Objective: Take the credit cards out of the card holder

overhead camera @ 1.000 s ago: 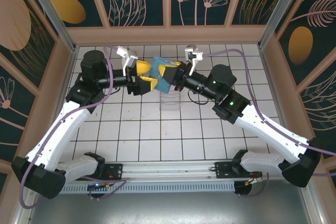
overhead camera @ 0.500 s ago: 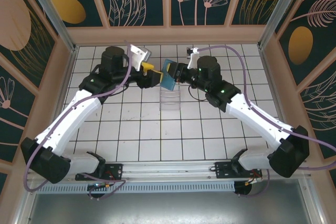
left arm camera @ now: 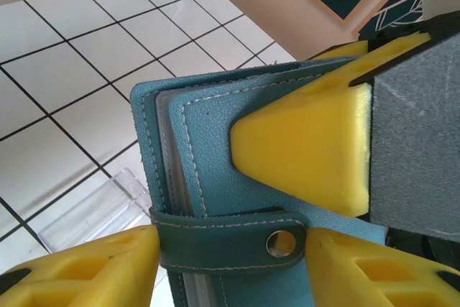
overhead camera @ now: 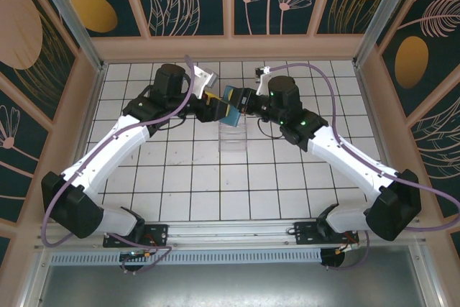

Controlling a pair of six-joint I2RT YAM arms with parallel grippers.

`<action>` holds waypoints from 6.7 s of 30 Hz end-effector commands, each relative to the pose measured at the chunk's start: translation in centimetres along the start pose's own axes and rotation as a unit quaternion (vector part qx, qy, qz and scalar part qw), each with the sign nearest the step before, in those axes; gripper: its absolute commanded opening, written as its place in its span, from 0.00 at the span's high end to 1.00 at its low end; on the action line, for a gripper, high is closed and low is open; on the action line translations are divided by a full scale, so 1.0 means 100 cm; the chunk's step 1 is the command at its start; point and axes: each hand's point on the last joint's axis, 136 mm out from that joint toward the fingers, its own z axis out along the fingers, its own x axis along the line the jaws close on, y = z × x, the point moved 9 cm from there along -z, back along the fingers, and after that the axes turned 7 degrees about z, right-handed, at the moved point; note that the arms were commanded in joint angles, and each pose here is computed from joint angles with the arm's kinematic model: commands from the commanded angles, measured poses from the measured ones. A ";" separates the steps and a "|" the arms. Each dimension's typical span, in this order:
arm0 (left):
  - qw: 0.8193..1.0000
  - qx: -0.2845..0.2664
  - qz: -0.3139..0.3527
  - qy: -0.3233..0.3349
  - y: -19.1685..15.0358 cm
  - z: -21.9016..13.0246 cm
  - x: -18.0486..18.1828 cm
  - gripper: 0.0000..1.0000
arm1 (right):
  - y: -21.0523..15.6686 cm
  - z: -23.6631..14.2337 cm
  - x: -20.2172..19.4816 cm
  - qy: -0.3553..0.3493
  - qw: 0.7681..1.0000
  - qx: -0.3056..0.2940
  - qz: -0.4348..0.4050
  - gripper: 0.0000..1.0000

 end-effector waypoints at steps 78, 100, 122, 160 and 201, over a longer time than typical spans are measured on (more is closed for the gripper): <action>0.958 -0.145 0.138 -0.203 0.046 -0.089 -0.087 0.36 | -0.023 -0.138 0.087 0.379 0.852 -0.076 -0.352 1.00; 0.932 -0.146 0.174 -0.283 0.045 -0.098 -0.101 0.68 | -0.036 -0.153 0.125 0.474 0.796 -0.012 -0.376 1.00; 0.891 -0.138 0.215 -0.376 0.037 -0.110 -0.115 0.61 | -0.031 -0.128 0.133 0.427 0.834 -0.007 -0.350 1.00; 0.993 -0.091 0.081 -0.005 0.022 -0.066 -0.044 1.00 | -0.003 -0.079 0.057 0.059 0.986 -0.111 -0.106 0.20; 0.977 -0.174 0.086 -0.083 0.033 -0.105 -0.078 1.00 | -0.036 -0.101 0.067 0.228 0.948 -0.081 -0.206 0.32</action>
